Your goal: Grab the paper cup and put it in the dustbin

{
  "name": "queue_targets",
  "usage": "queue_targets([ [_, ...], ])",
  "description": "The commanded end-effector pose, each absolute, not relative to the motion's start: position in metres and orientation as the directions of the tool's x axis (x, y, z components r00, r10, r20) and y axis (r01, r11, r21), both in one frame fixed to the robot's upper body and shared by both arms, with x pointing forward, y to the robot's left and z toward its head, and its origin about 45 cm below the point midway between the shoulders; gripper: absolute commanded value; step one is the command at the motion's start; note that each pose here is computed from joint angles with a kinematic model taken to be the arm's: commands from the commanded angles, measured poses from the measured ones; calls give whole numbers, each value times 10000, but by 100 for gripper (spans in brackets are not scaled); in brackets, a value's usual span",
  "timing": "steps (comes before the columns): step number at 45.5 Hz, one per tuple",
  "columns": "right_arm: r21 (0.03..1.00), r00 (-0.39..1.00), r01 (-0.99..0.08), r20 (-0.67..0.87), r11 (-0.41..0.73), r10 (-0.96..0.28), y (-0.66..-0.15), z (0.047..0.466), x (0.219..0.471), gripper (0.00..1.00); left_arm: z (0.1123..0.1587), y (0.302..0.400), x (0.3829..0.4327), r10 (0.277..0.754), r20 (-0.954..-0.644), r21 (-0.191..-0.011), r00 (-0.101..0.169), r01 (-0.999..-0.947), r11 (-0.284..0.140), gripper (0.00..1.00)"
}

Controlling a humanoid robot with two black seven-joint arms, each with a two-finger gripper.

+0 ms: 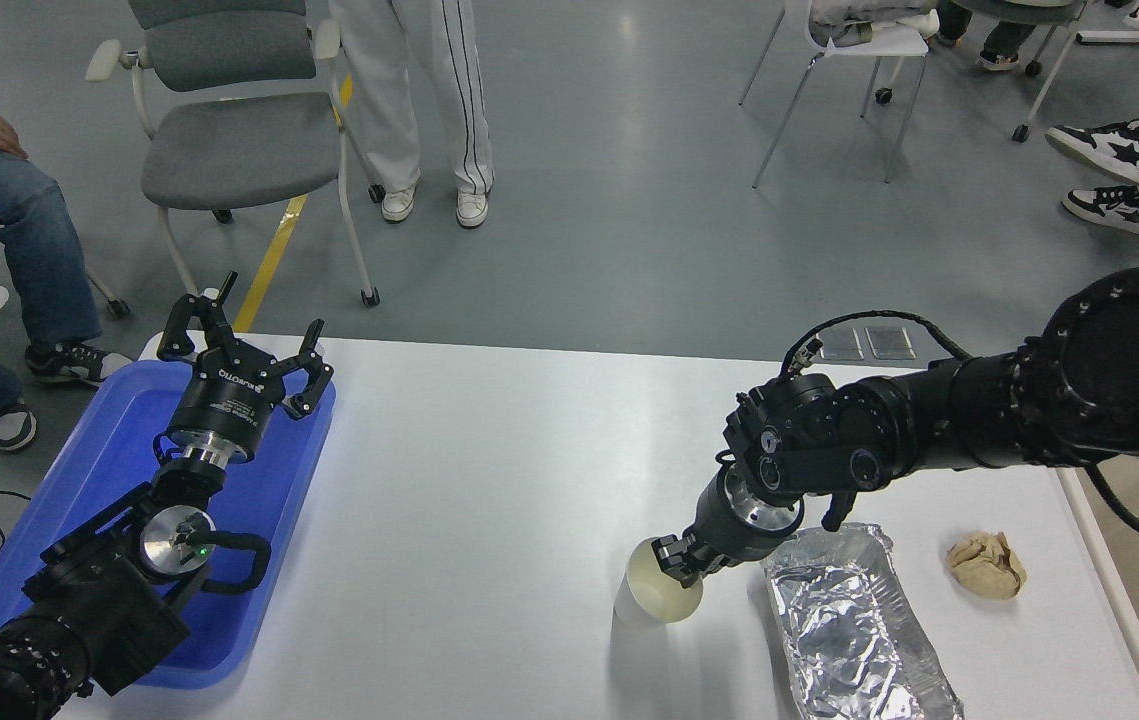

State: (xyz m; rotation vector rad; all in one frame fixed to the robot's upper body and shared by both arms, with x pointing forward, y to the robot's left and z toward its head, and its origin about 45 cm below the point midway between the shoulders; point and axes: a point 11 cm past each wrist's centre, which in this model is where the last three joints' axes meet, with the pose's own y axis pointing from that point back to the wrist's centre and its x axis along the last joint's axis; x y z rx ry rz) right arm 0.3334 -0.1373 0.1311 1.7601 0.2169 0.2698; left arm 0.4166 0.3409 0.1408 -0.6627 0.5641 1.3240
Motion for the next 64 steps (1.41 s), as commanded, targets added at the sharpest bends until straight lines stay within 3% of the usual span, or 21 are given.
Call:
queue_targets([
  [1, 9782, 9518, 132, 512, -2073, 3024, -1311, 1451, 3369, 0, 1412, 3408, 4169, 6845, -7103, -1177, 1644, -9864, 1148, 100],
  [11, 9849, 9332, 283, 352, -1707, 3577, -1288, 1721, 3363, 0, 1404, 3408, 4164, 6850, -7100, -1155, 1634, -9866, 1156, 100],
  [29, 9986, 9792, -73, 179, -532, 2021, -2034, 2881, 3642, 0, 1405, 3410, 4164, 6845, -7105, -1162, 1631, -9866, 1144, 100],
  [44, 9731, 9582, -2303, 2279, -64, 1728, -2158, 3863, 3888, 0, 1405, 3410, 4164, 6845, -7105, -1162, 1631, -9866, 1144, 100],
  [64, 9600, 9457, -2795, 2726, 149, 1768, -2173, 4095, 3891, 0, 1404, 3408, 4164, 6850, -7100, -1155, 1634, -9866, 1156, 100],
])
